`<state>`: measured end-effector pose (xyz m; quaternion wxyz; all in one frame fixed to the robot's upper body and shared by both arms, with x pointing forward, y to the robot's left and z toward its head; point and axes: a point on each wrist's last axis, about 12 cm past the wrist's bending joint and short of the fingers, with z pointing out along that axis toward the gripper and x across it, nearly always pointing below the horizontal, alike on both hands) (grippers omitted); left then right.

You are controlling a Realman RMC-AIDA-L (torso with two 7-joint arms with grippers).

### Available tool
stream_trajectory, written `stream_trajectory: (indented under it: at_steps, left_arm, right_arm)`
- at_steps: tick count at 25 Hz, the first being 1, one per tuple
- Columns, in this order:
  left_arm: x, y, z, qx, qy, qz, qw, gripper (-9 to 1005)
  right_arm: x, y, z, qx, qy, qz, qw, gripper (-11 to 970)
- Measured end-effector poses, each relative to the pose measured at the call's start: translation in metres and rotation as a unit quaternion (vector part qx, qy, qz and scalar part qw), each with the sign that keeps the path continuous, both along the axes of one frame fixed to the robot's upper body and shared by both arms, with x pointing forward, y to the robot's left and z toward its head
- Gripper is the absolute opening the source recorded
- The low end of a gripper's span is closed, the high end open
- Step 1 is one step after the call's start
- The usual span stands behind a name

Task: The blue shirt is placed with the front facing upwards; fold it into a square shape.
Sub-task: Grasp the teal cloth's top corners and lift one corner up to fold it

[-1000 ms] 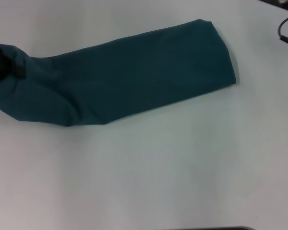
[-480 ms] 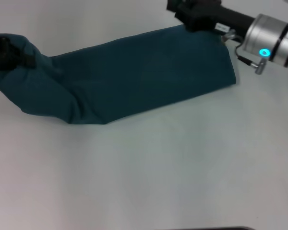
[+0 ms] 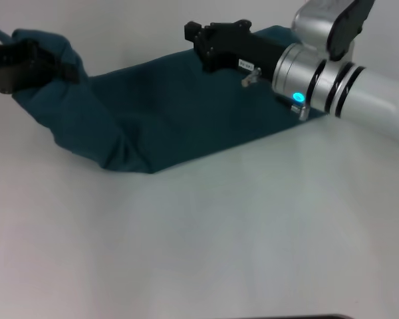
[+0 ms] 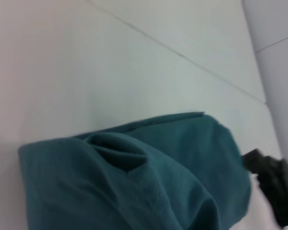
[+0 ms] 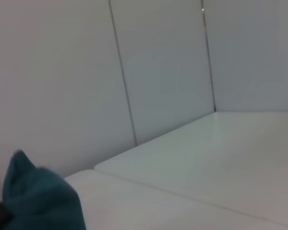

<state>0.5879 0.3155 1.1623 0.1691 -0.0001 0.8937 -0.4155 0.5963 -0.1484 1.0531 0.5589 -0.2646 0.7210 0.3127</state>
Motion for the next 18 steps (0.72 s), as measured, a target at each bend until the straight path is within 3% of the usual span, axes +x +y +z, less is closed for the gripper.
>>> stream_trajectory:
  at_steps: [11,18]
  left_arm:
    - [0.012,-0.004,0.026,-0.017,-0.024,-0.023,0.999,78]
    - [0.012,-0.011,0.032,-0.04,-0.035,-0.036,0.998,77]
  right_arm:
    - [-0.006,-0.009,-0.01,0.017,0.012,-0.051,0.998,-1]
    - [-0.015,0.01,-0.016,-0.011,0.012,-0.032,0.999,-1]
